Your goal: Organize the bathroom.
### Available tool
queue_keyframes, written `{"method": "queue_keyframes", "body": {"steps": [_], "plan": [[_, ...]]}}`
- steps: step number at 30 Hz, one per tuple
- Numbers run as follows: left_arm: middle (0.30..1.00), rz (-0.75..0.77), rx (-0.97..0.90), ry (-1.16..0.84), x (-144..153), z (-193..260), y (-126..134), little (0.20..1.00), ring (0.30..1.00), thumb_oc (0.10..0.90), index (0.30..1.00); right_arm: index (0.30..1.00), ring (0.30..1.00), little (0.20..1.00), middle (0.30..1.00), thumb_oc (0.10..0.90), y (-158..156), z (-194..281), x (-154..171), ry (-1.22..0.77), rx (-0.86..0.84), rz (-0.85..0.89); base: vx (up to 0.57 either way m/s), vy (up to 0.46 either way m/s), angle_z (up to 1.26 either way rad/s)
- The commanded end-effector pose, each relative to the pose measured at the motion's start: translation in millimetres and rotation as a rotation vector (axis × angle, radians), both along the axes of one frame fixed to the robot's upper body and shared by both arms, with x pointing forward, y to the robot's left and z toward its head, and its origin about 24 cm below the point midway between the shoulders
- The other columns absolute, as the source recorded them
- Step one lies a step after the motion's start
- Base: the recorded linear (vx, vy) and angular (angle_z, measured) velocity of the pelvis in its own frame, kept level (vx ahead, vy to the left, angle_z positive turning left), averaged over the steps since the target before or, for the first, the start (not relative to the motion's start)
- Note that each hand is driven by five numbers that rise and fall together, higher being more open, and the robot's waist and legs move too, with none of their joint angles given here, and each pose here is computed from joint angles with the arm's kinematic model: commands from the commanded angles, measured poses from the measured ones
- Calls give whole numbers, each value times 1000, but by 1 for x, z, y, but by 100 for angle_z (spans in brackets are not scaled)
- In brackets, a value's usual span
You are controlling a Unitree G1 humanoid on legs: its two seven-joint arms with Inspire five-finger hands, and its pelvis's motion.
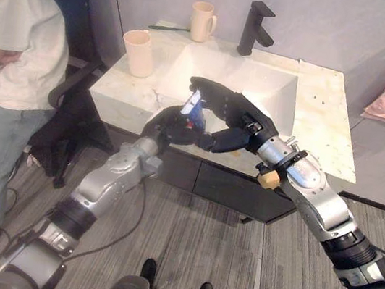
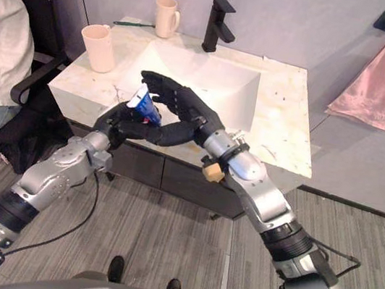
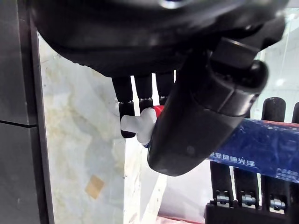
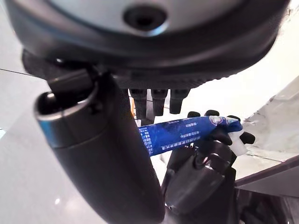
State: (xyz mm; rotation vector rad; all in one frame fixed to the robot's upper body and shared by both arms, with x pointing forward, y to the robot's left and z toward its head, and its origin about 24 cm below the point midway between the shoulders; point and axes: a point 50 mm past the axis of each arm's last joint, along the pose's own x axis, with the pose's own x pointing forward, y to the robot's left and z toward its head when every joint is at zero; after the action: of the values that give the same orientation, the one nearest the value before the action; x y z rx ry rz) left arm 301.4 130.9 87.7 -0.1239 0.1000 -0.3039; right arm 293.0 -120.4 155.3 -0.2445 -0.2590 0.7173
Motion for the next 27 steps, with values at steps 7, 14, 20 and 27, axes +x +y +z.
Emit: {"method": "queue_keyframes", "body": {"steps": [7,14,20,27], "plan": [[300,-22,-17,-222,18,45,-6,300,300,400,300,378,378,378,378,452,5,42,-4,-232,145,21,0,0,0],[300,-6,-4,-195,18,38,-3,300,300,400,300,335,335,335,335,424,1,49,-7,-276,188,-7,0,0,0],[300,14,-1,-178,19,34,2,300,300,400,300,300,300,300,300,400,-5,53,-9,-305,208,-33,0,0,0],[533,41,21,-176,20,31,2,533,533,555,533,300,300,300,300,400,-8,58,-9,-332,242,-49,0,0,0]]}}
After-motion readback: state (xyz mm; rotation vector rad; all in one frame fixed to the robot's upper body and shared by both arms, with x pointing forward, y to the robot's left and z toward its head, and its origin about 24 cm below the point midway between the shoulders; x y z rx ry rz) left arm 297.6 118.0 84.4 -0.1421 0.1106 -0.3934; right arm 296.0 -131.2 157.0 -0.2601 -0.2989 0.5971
